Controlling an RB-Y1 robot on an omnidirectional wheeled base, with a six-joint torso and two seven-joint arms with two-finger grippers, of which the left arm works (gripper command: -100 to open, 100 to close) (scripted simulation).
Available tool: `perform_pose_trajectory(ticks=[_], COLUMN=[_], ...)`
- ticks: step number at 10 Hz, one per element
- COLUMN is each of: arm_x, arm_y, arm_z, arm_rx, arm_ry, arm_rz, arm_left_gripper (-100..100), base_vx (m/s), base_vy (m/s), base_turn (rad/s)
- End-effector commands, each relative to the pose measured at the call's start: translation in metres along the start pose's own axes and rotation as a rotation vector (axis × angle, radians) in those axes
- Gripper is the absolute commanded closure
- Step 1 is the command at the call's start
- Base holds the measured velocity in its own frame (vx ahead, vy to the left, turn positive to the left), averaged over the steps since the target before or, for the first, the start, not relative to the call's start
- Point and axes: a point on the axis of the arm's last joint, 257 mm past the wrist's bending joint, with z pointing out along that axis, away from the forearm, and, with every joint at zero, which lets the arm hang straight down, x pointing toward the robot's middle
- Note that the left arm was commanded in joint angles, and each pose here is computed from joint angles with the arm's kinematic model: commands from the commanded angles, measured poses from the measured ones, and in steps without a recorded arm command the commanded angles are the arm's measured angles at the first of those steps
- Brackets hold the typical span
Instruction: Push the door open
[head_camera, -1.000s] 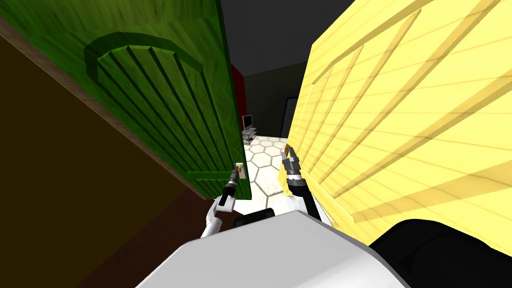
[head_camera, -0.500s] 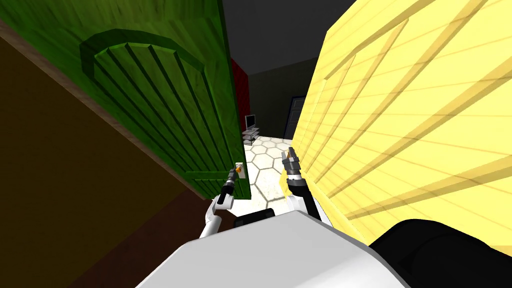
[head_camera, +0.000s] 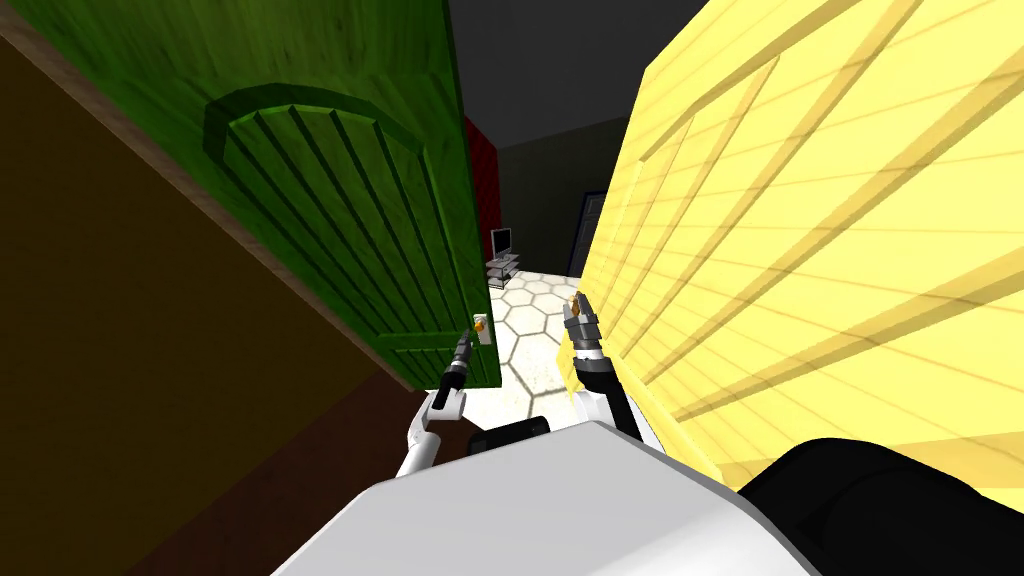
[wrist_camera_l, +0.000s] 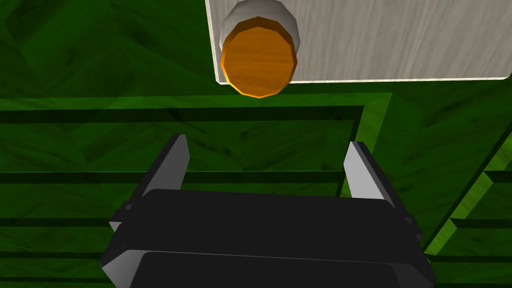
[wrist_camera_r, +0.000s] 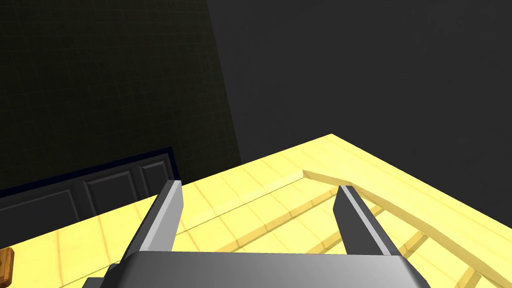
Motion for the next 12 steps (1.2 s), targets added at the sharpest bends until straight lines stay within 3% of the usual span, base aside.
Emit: perform_pose_trajectory(ticks=[1,4,5,12], arm_x=[0.004,0.02,0.016,0.004], arm_y=[0.0,-0.004,-0.002,-0.002], arm_z=[-0.001,-0.002,-0.0015,0.004], arm_rx=[0.001,0.006,0.005,0.009], arm_ry=[0.006,0.019,0.016,0.003], arm_rz=[-0.004,-0.037,-0.028,-0.012], arm_left_gripper=[-100,-100,-100,-100], base_vx=[-0.197,-0.228,-0.108,0.173], base_vy=[0.023,0.021,-0.005,-0.045], base_turn=[0.004,-0.002,-0.002,-0.018])
